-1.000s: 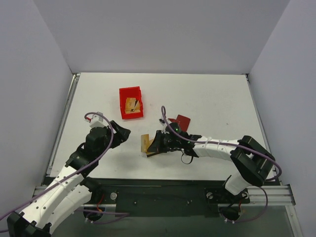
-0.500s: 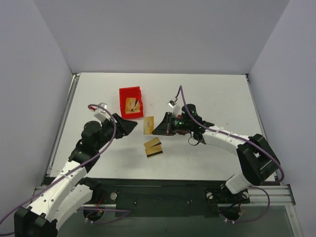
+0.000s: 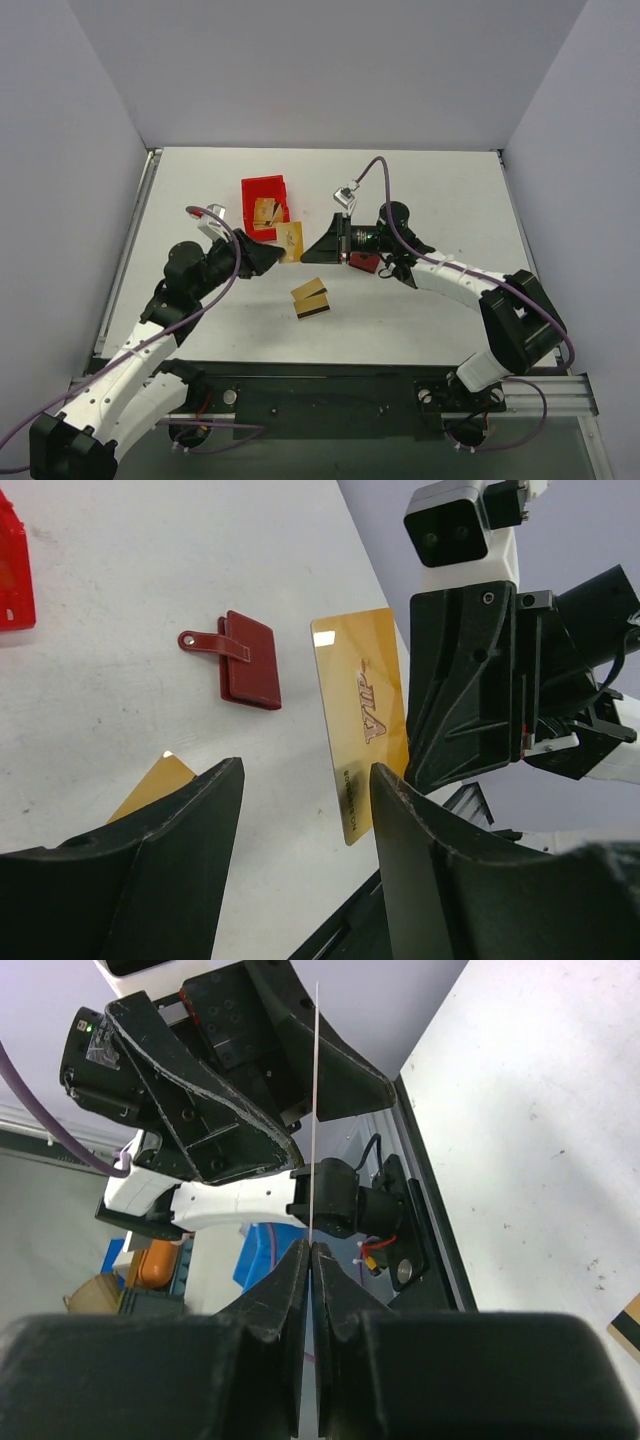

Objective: Put the credit cards into the card holder
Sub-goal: Pick up the credit card at the corner of the board.

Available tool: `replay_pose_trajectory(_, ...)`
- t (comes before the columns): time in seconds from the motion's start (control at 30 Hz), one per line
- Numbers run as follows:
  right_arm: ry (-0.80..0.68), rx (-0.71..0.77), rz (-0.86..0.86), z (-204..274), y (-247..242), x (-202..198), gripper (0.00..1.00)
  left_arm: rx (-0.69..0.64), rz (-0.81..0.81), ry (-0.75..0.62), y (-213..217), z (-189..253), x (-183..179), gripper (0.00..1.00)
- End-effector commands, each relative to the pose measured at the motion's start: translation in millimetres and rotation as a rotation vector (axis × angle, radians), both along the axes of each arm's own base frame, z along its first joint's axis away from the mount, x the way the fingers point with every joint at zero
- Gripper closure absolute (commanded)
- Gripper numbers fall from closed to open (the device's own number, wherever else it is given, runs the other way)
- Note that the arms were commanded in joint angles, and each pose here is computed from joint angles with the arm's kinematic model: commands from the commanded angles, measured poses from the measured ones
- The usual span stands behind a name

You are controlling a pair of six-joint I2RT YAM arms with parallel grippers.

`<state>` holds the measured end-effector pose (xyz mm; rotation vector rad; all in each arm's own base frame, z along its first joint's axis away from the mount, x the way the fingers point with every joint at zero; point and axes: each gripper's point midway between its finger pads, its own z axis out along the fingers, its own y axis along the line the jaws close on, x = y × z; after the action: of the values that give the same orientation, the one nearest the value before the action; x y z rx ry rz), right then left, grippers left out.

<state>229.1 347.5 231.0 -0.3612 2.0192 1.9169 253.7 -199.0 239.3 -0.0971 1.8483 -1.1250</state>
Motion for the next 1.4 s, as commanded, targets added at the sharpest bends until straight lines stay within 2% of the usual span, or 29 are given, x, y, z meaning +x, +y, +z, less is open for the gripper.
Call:
replay_pose_trajectory(0.0,-0.103,0.091,0.069,32.6,1.2,-5.4,1.0,-0.085,-0.06,-0.118,-10.1,43.5,-0.6,0.37)
replay_pose_trajectory(0.13,-0.097,0.087,0.088,31.7,3.5,-7.5,1.0,-0.127,-0.08,-0.133,-14.4,50.9,-1.1,0.39)
replay_pose_trajectory(0.33,-0.09,0.085,0.104,30.4,8.0,-9.8,1.0,-0.179,-0.128,-0.135,-21.9,57.6,-4.6,0.54)
replay_pose_trajectory(0.4,-0.098,0.089,0.1,32.8,8.2,-8.2,1.0,-0.194,-0.133,-0.136,-22.6,59.6,-5.7,0.63)
replay_pose_trajectory(0.5,-0.108,0.092,0.095,36.0,7.9,-6.2,1.0,-0.203,-0.139,-0.131,-23.3,60.5,-6.8,0.85)
replay_pose_trajectory(0.57,-0.114,0.086,0.086,37.6,7.2,-2.6,1.0,-0.203,-0.143,-0.128,-24.0,60.7,-7.0,0.95)
replay_pose_trajectory(0.63,-0.132,0.078,0.078,40.6,6.7,0.8,1.0,-0.201,-0.15,-0.121,-25.4,59.7,-6.3,1.0)
replay_pose_trajectory(0.7,-0.147,0.072,0.07,43.8,5.8,3.6,1.0,-0.197,-0.156,-0.116,-27.0,58.7,-4.8,1.0)
replay_pose_trajectory(0.73,-0.161,0.067,0.067,43.6,5.4,4.7,0.97,-0.196,-0.161,-0.112,-28.0,58.1,-4.2,1.0)
replay_pose_trajectory(0.83,-0.192,0.052,0.033,44.2,1.8,12.7,0.73,-0.207,-0.165,-0.124,-29.7,64.7,-1.6,1.0)
replay_pose_trajectory(0.9,-0.214,0.052,0.016,46.5,0.6,17.2,0.64,-0.215,-0.176,-0.122,-32.5,67.4,0.5,1.0)
replay_pose_trajectory(1.07,-0.258,0.097,-0.031,62.7,-0.6,29.3,0.61,-0.241,-0.194,-0.126,-37.3,73.7,4.5,1.0)
replay_pose_trajectory(1.37,-0.262,0.106,-0.097,64.9,-1.3,39.3,0.69,-0.321,-0.155,-0.164,-32.2,82.4,6.4,1.0)
